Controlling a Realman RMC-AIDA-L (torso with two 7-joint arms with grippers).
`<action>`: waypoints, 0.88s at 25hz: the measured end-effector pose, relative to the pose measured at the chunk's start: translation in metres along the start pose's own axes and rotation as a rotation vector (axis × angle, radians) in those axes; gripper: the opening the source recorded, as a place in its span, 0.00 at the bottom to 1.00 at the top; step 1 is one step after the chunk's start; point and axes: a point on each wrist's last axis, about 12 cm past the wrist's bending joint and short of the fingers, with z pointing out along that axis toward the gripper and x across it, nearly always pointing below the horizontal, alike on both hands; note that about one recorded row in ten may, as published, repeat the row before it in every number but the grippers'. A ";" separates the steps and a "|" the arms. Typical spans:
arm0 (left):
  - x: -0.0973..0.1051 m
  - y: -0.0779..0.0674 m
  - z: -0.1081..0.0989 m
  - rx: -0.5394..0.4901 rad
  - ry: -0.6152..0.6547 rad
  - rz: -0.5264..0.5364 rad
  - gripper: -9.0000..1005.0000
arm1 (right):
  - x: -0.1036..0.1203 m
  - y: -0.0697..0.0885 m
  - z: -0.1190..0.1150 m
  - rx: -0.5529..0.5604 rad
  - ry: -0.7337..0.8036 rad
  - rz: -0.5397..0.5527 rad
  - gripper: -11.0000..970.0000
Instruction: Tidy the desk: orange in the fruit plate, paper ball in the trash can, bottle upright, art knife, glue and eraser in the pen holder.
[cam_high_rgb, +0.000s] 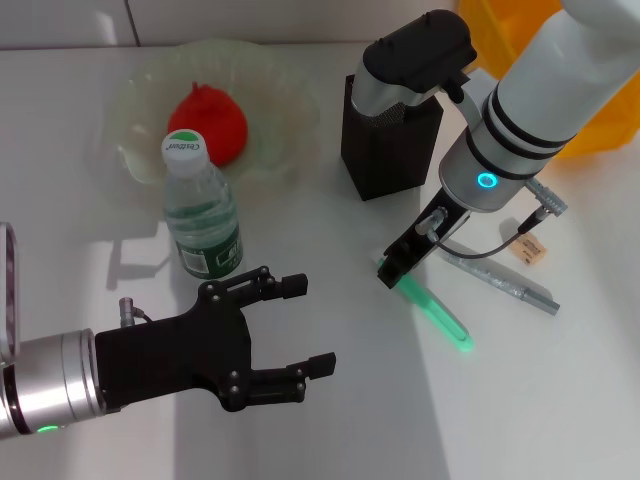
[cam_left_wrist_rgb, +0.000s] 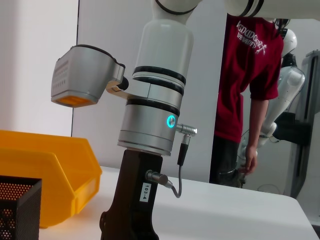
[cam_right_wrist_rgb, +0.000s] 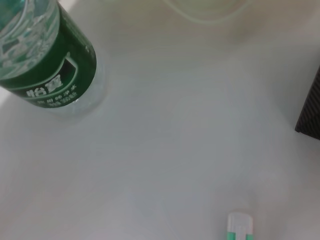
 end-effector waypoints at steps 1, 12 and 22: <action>0.000 0.000 0.000 0.000 0.000 0.000 0.84 | 0.000 0.000 0.000 0.000 -0.001 0.002 0.26; 0.001 0.000 -0.001 -0.004 0.000 -0.003 0.84 | 0.001 0.003 0.005 0.023 0.019 -0.014 0.50; 0.000 0.000 -0.001 -0.006 -0.002 -0.003 0.84 | 0.002 0.003 0.006 0.024 0.025 -0.017 0.41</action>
